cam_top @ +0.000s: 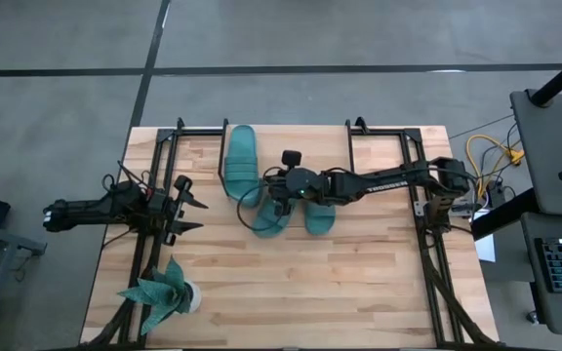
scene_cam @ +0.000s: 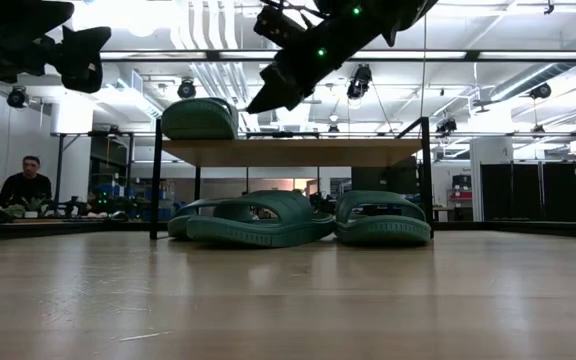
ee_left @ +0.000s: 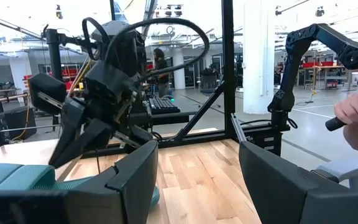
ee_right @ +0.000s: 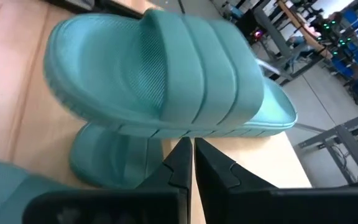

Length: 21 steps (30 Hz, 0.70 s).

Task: Pick and place slides into the shelf
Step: Put the blue slipper on the shelf

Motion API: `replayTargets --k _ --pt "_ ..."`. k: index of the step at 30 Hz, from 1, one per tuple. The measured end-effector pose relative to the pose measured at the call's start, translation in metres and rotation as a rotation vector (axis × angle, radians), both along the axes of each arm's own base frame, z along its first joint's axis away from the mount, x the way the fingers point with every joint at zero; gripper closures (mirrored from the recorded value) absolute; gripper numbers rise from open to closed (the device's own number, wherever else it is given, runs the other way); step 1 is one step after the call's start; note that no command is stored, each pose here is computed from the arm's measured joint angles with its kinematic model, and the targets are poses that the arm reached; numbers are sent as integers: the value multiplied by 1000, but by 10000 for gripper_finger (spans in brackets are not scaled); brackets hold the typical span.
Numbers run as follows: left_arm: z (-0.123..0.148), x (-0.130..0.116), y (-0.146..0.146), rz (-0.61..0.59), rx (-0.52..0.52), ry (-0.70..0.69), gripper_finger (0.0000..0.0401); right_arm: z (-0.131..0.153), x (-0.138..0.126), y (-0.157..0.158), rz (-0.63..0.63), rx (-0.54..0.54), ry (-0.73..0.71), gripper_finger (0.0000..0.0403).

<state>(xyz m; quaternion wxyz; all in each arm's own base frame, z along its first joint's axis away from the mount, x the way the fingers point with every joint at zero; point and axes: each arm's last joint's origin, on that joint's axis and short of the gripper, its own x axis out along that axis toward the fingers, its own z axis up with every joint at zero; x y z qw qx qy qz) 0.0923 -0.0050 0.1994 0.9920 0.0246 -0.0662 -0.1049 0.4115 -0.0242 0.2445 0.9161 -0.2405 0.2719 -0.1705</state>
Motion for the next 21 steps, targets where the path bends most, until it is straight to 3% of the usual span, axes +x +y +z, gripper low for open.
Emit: replayTargets --k 21 --pt "0 0 0 0 0 -2 190 -14 12 0 38 34 -52 394"
